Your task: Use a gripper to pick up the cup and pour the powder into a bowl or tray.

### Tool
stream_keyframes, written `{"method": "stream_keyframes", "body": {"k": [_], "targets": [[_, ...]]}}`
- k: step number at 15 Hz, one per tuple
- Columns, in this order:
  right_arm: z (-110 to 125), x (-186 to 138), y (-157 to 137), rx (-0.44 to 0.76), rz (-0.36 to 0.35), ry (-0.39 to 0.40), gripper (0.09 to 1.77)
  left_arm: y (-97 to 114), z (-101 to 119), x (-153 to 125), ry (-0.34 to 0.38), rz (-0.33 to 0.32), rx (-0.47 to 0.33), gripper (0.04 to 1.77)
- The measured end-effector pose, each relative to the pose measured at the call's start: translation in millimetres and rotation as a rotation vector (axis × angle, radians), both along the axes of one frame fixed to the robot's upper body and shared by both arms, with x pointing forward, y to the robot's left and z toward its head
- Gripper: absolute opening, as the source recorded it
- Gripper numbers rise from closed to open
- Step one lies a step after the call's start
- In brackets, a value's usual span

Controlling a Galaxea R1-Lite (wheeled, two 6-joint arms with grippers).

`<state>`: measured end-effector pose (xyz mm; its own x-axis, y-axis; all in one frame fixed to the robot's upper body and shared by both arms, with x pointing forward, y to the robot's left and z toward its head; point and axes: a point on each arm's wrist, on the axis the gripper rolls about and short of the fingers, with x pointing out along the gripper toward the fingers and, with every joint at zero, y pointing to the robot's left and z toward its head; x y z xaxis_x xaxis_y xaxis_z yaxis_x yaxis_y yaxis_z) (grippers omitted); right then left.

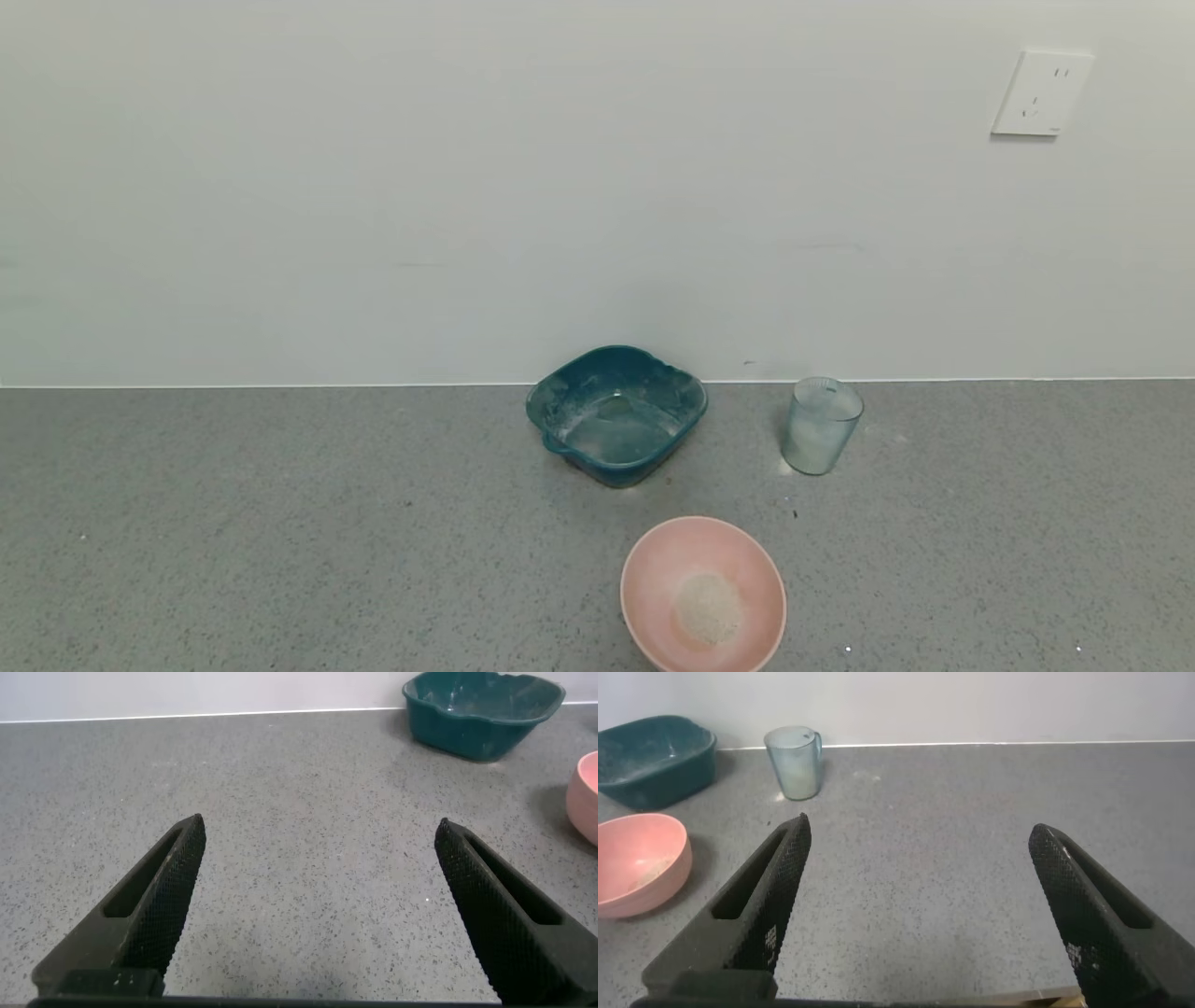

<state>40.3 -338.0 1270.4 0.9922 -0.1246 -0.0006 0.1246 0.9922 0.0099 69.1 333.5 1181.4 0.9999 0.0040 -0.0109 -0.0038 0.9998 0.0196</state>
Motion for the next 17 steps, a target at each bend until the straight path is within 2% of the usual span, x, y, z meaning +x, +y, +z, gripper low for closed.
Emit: {"method": "stream_keyframes", "body": {"k": [6,10,11,17], "targets": [[-53,18,0,-0.001,0.033,-0.112,1.70,0,0,0,0.000,0.000,0.005,1.76],[-76,27,1,-0.004,0.082,-0.076,1.70,0,0,0,0.000,0.000,0.000,1.76],[-84,28,1,-0.003,0.096,-0.026,1.70,0,0,0,0.000,0.000,-0.001,1.76],[-88,29,1,0.003,0.103,-0.001,1.70,0,0,0,0.000,0.000,0.000,1.76]]}}
